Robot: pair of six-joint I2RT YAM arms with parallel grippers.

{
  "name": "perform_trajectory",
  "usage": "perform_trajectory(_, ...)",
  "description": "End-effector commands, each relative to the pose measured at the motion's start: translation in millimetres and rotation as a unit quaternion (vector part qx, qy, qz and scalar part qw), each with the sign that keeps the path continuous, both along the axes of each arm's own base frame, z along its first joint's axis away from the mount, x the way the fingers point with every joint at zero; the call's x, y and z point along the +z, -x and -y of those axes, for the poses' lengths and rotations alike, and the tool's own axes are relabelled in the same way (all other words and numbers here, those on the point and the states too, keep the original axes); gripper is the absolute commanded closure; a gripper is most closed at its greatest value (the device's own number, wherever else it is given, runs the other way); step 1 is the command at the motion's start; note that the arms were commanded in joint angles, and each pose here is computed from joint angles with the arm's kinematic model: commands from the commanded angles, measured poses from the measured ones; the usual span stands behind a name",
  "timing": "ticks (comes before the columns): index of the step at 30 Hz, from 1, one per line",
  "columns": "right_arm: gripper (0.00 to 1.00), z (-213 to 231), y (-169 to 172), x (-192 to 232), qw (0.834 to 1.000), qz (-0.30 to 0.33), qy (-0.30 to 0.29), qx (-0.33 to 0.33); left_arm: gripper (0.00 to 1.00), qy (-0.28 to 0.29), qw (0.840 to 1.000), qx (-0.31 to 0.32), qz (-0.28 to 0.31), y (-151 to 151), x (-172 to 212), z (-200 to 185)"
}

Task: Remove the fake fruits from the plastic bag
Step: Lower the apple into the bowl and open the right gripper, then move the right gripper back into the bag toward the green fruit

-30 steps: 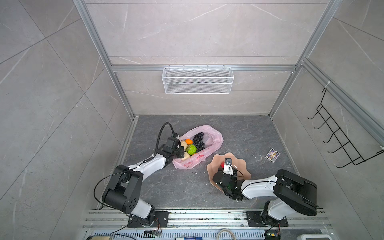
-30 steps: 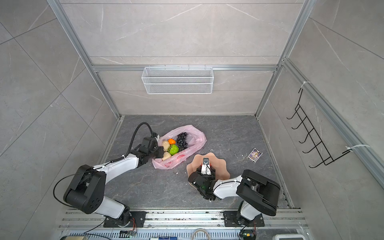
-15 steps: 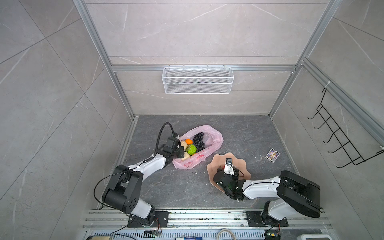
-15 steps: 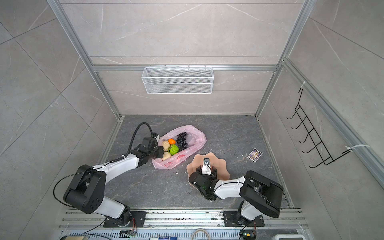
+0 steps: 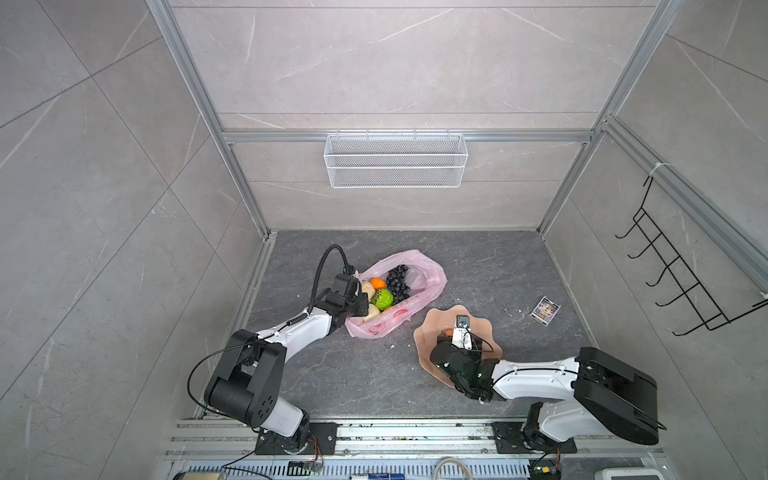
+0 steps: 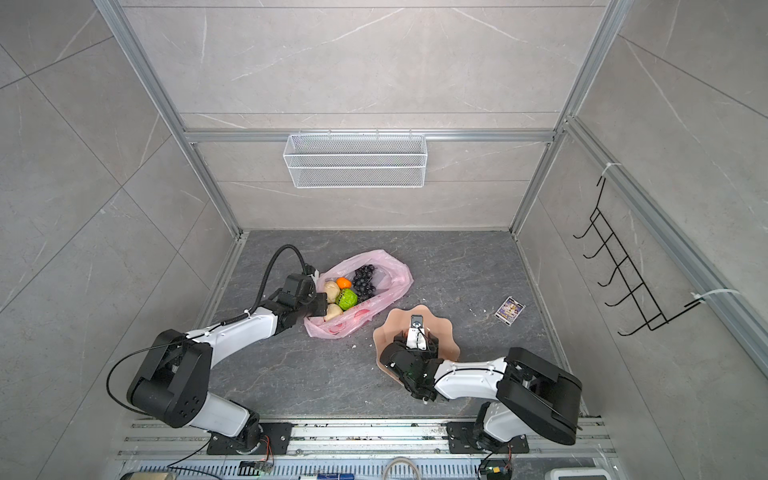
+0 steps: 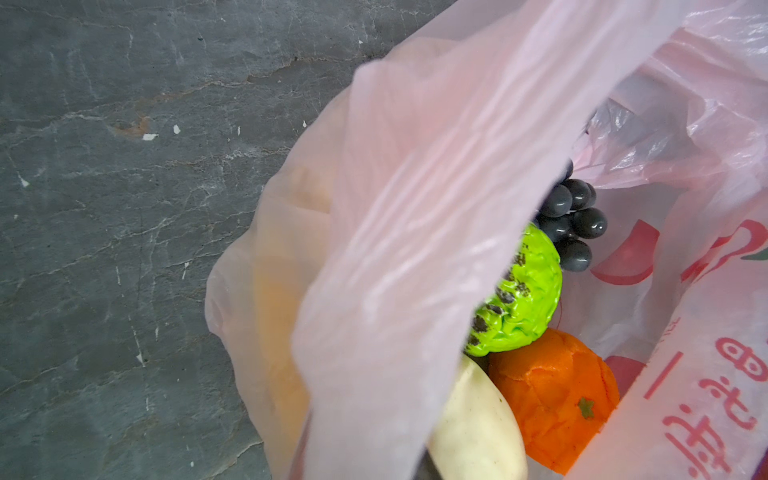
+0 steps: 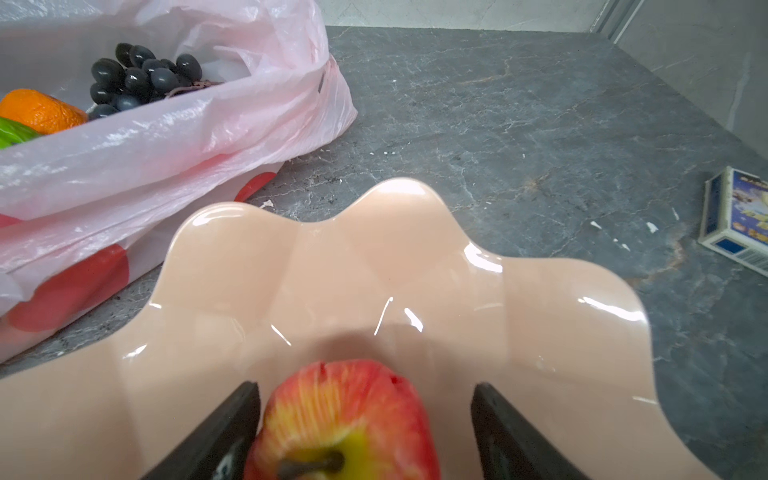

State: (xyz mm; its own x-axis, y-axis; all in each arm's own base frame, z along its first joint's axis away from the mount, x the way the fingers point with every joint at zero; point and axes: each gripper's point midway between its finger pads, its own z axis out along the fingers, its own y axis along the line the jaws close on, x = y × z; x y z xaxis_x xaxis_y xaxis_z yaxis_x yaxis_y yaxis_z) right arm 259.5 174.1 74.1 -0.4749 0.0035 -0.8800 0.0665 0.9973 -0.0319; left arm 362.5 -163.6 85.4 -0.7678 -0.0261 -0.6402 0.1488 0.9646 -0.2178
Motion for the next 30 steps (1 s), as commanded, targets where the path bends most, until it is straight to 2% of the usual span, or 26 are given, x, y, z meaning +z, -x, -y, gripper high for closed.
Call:
perform_trajectory(1, 0.18, -1.6, -2.4, 28.9, 1.000, 0.008, -0.007, 0.001, 1.00, -0.005, 1.000, -0.003, 0.023, -6.0, 14.7, 0.0)
perform_trajectory(4, 0.18, -16.7, -8.1, 60.0, 0.999, 0.010, -0.012, 0.029, 1.00, -0.004, 1.000, -0.001, 0.025, -6.4, 15.1, 0.0)
perform_trajectory(8, 0.19, -52.6, -23.4, 86.6, 0.997, -0.020, -0.014, 0.078, 1.00, -0.003, 1.000, 0.004, 0.031, -5.9, 18.0, -2.1)
perform_trajectory(15, 0.20, -129.6, -67.8, 89.3, 0.981, -0.135, -0.041, 0.133, 1.00, -0.006, 0.999, 0.019, 0.042, -5.4, 21.4, -8.4)
perform_trajectory(23, 0.21, -185.6, -104.1, 68.3, 0.965, -0.216, -0.117, 0.097, 1.00, -0.008, 0.999, 0.023, 0.046, -5.1, 21.8, -10.3)
perform_trajectory(30, 0.20, -198.2, -124.6, 30.0, 0.957, -0.260, -0.122, 0.049, 1.00, -0.010, 0.999, 0.023, 0.044, -5.4, 21.3, -10.7)
